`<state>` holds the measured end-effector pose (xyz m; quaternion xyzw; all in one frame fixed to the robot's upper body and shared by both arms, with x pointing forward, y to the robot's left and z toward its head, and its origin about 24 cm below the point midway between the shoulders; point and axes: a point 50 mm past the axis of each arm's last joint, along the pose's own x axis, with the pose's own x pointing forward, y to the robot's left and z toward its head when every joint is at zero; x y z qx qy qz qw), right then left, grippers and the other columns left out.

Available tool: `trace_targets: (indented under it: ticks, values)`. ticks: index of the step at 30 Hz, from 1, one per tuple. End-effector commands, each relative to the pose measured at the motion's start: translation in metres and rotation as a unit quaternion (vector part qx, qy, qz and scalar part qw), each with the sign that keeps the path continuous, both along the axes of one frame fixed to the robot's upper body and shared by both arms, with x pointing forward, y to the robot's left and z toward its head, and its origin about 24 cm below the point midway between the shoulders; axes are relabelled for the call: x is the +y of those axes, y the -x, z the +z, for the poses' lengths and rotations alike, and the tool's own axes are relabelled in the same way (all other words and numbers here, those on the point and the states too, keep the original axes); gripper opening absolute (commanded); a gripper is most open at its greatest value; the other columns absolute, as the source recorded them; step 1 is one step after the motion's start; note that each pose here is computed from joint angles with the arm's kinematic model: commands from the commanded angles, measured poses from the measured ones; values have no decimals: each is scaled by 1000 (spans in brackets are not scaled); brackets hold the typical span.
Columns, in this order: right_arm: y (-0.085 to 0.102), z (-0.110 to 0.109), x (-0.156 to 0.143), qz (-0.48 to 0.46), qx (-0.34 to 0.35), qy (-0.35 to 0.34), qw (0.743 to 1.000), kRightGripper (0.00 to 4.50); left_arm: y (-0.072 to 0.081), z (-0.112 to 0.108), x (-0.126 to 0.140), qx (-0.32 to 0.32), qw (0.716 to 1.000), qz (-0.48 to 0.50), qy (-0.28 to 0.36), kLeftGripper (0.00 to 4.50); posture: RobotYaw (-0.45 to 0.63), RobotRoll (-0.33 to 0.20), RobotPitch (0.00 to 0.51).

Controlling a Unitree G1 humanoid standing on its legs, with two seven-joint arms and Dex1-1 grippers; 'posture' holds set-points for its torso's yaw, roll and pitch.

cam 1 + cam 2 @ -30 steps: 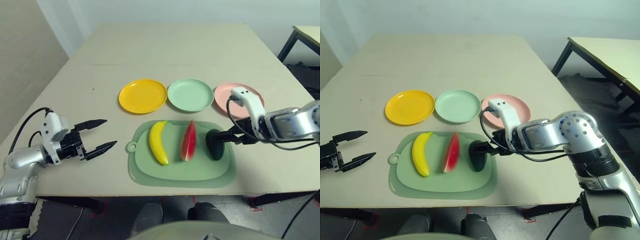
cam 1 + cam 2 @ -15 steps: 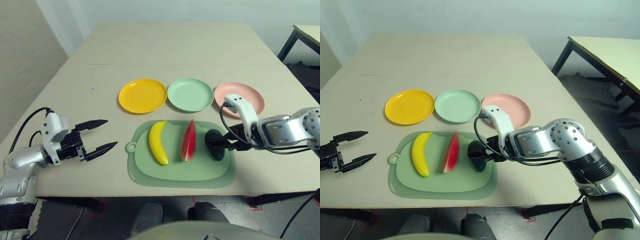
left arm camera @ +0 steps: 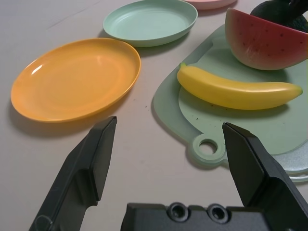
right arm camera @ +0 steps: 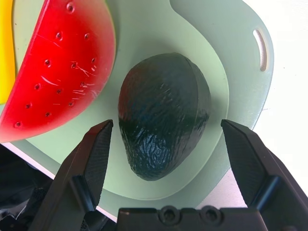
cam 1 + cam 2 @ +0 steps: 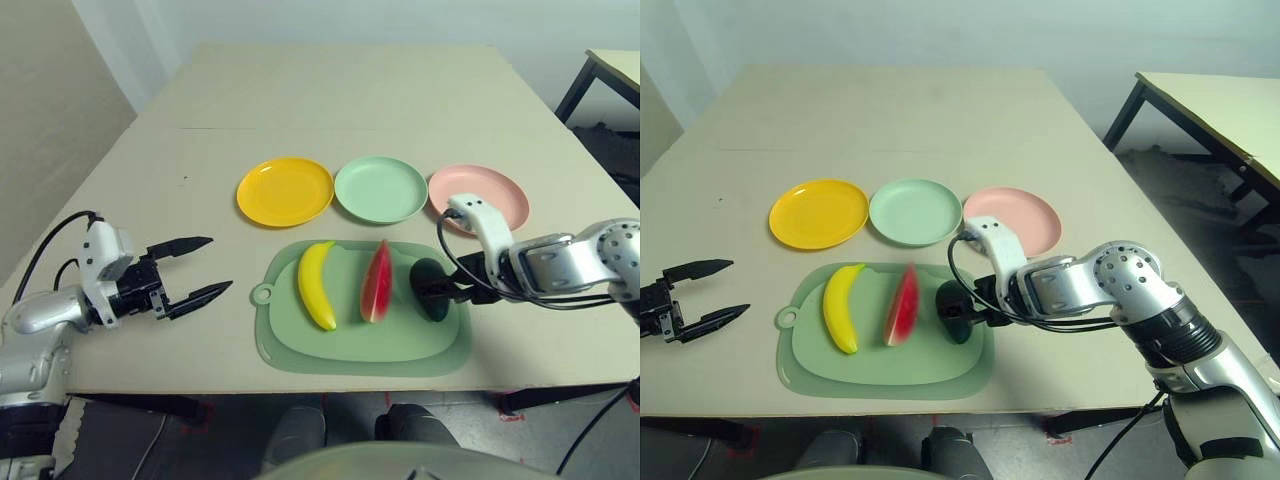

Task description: Place the fruits into color-matched plates.

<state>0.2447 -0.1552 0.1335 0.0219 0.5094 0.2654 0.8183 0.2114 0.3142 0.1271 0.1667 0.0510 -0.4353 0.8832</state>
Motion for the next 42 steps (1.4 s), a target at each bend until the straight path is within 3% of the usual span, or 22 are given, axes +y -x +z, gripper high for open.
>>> trace_targets:
  ticks: [1,3,5,10,19,25,33,42]
  values:
    - [3,-5,-1,1,7,7,1000,4500,-1,3,-2,3,1000,-10,-5,4477,144,0,36]
    - [4,-5,0,2,7,6,1000,4500,-1,3,-3,5,1000,-12,-5,4477,143,0,36]
    - [5,-6,0,3,8,4,1000,4158,0,2,-3,6,1000,-12,-6,4500,146,0,35]
    - [3,-8,-6,-10,8,5,1000,2789,0,2,-3,5,1000,-11,-5,4500,150,0,33]
    - [0,-2,-9,-6,-1,7,1000,2788,2,2,-7,25,999,-25,3,4500,150,0,31]
    - [-4,1,-15,-4,-5,15,1000,2788,7,10,-22,55,991,-119,12,4500,157,0,36]
    - [-4,1,-13,7,-5,13,1000,2788,-3,22,-29,54,985,-165,-9,4500,151,0,37]
    - [-19,38,-24,19,-49,22,998,2788,-14,23,-30,25,994,-108,9,4500,115,0,38]
